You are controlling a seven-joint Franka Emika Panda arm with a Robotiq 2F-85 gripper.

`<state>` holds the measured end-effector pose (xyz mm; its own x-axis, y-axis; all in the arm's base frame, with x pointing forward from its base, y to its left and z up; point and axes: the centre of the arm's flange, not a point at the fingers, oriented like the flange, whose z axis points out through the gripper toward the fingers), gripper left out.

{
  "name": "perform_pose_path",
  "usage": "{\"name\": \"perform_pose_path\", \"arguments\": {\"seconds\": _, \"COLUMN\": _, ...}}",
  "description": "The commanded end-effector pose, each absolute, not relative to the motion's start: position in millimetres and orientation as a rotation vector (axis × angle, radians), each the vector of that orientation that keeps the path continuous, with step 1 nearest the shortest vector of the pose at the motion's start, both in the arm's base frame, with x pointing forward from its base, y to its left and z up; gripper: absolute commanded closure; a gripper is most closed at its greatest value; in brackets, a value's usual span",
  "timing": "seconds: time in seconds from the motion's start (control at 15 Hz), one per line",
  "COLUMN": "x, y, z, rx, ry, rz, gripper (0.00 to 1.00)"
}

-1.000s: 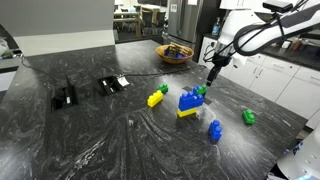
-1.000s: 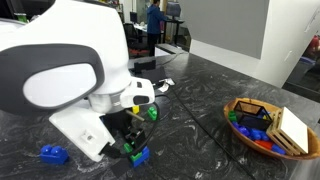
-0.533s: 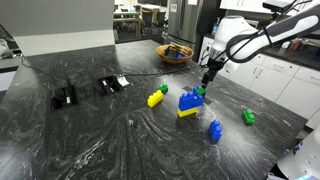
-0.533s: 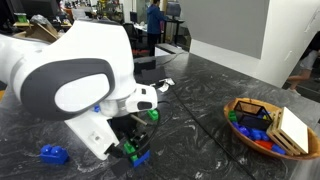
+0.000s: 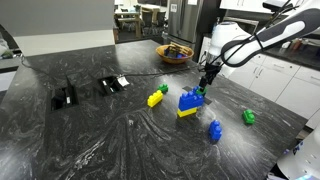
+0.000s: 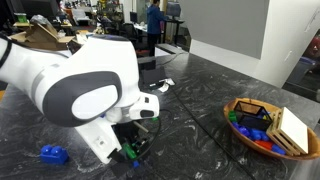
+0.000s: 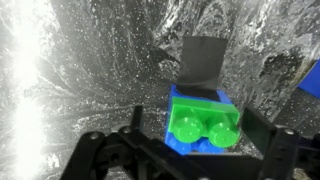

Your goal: Remove the green block from the blue one and put it on the table, move the building block tower slightly to the right, and then move the blue block backwards

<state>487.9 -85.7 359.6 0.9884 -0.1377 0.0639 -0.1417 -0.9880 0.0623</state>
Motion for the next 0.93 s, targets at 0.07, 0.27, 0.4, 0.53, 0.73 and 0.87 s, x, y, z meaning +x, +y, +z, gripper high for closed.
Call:
{"name": "perform_pose_path", "arguments": {"seconds": 0.07, "x": 497, "y": -86, "z": 351, "rx": 3.078, "ry": -0.231, "rz": 0.091, "gripper": 0.0}}
{"name": "perform_pose_path", "arguments": {"seconds": 0.27, "x": 500, "y": -84, "z": 347, "rx": 3.084, "ry": -0.226, "rz": 0.085, "gripper": 0.0}}
{"name": "perform_pose_path", "arguments": {"seconds": 0.4, "x": 502, "y": -83, "z": 346, "rx": 3.092, "ry": -0.224, "rz": 0.088, "gripper": 0.0}}
{"name": "perform_pose_path", "arguments": {"seconds": 0.53, "x": 505, "y": -81, "z": 346, "rx": 3.104, "ry": -0.221, "rz": 0.096, "gripper": 0.0}}
{"name": "perform_pose_path", "arguments": {"seconds": 0.73, "x": 507, "y": -77, "z": 347, "rx": 3.121, "ry": -0.229, "rz": 0.099, "gripper": 0.04}}
{"name": "perform_pose_path", "arguments": {"seconds": 0.87, "x": 508, "y": -77, "z": 346, "rx": 3.127, "ry": -0.246, "rz": 0.105, "gripper": 0.29}}
